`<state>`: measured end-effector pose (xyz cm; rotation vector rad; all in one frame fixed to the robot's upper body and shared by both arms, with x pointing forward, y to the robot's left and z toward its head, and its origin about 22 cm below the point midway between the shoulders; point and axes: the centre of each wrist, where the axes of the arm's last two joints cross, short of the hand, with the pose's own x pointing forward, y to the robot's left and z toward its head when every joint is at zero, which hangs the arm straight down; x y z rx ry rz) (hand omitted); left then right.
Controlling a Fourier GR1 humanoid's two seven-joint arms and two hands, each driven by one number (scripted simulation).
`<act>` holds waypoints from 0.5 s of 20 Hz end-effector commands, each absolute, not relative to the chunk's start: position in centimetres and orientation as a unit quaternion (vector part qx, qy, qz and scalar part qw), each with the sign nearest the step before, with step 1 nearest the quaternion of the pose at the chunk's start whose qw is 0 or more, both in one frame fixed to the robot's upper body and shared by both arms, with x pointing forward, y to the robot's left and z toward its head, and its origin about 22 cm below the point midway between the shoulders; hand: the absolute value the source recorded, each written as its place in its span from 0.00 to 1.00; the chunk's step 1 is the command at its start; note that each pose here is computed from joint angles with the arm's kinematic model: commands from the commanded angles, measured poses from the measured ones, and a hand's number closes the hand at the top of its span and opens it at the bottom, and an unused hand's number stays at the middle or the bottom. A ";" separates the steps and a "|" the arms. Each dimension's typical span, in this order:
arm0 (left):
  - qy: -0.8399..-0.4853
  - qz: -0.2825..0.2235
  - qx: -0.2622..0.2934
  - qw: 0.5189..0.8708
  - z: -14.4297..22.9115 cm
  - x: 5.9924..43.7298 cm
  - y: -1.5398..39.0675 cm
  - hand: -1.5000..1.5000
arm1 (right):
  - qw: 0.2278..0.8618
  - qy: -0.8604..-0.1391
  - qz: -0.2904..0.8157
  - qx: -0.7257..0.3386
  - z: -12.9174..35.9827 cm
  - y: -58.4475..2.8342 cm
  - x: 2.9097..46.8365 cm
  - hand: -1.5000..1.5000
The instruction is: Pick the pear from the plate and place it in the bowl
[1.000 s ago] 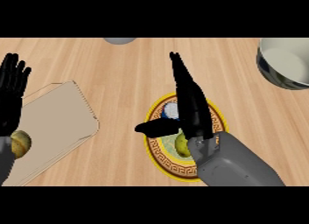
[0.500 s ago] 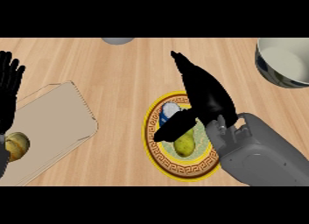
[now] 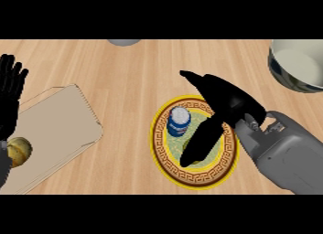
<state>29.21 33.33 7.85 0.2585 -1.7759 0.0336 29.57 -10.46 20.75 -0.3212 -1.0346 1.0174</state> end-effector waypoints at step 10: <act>-0.774 0.016 0.104 0.624 8.4 29.5 32.9 0.50 | 0.778 -0.346 0.492 -0.182 17.3 -11.1 29.2 0.00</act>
